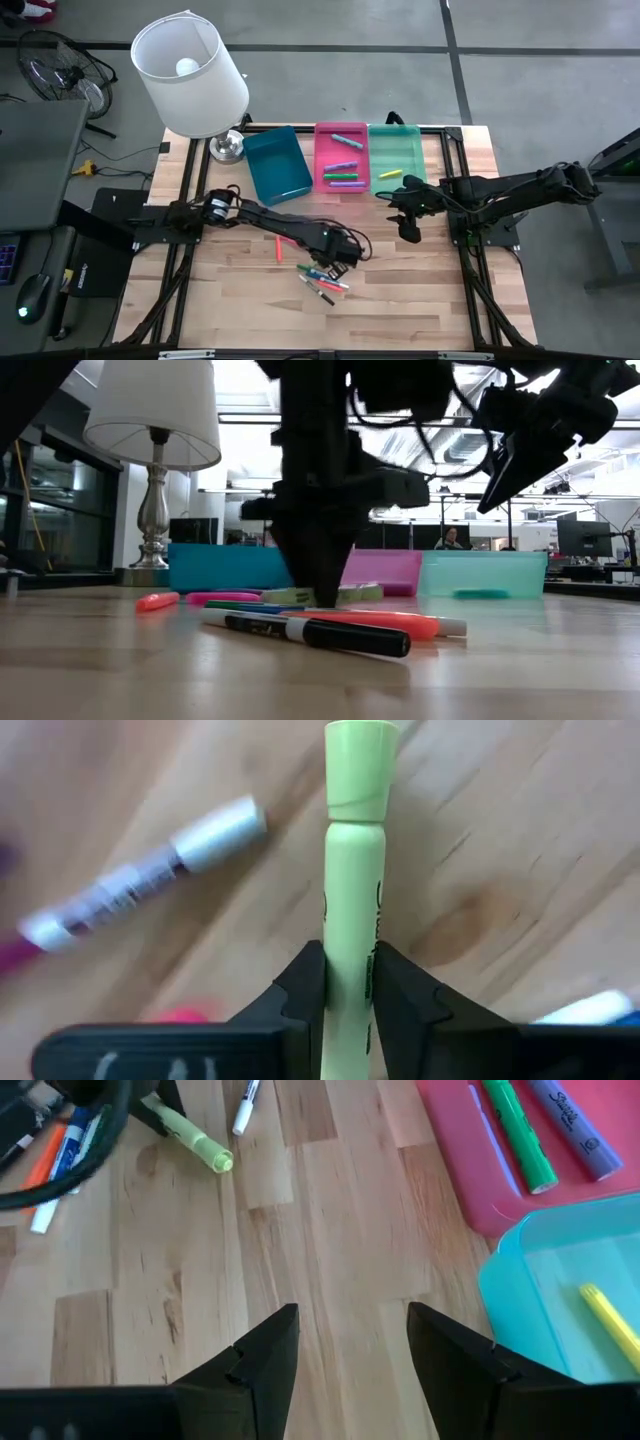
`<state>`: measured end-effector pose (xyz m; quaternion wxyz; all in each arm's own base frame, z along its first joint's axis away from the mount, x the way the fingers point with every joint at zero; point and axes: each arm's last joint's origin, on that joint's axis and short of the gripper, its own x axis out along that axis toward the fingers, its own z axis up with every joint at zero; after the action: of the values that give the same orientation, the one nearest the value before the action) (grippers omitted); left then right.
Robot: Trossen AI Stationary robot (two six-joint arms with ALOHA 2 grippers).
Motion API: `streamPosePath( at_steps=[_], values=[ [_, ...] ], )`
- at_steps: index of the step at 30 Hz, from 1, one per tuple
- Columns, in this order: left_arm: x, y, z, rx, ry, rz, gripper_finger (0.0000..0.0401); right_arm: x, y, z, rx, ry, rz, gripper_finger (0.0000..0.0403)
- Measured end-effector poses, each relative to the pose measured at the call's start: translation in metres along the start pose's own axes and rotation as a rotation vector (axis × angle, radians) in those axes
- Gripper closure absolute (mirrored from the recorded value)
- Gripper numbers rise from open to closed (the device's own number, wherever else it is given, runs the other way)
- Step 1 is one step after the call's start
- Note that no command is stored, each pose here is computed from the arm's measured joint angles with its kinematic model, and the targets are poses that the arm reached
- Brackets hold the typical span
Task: Pick & Place Markers
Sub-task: Put the light green highlighter into the pink bin
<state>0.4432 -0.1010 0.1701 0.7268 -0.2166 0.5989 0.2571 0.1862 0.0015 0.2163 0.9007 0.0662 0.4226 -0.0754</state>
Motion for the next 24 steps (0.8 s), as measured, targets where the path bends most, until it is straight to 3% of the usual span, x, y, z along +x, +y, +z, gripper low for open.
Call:
streamPosePath(
  at_steps=[4,10,15,19,24],
  values=[
    [-0.026,-0.005,0.013,0.038,-0.127,-0.001,0.0345,0.000,0.002,0.002,-0.001,-0.014,0.029,0.0226],
    [-0.062,-0.001,0.016,0.074,-0.242,0.149,0.0345,0.011,0.007,-0.004,-0.066,-0.124,0.016,0.0226],
    [-0.085,-0.004,0.005,0.126,-0.355,0.233,0.0345,0.028,0.011,-0.018,-0.080,-0.331,0.078,0.0226],
    [-0.104,-0.008,0.000,0.167,-0.466,0.231,0.0345,0.034,0.013,-0.032,-0.102,-0.530,0.126,0.0226],
    [-0.112,-0.019,0.009,0.219,-0.576,0.152,0.0345,0.029,0.014,-0.048,-0.137,-0.788,0.181,0.0226]
  ],
)
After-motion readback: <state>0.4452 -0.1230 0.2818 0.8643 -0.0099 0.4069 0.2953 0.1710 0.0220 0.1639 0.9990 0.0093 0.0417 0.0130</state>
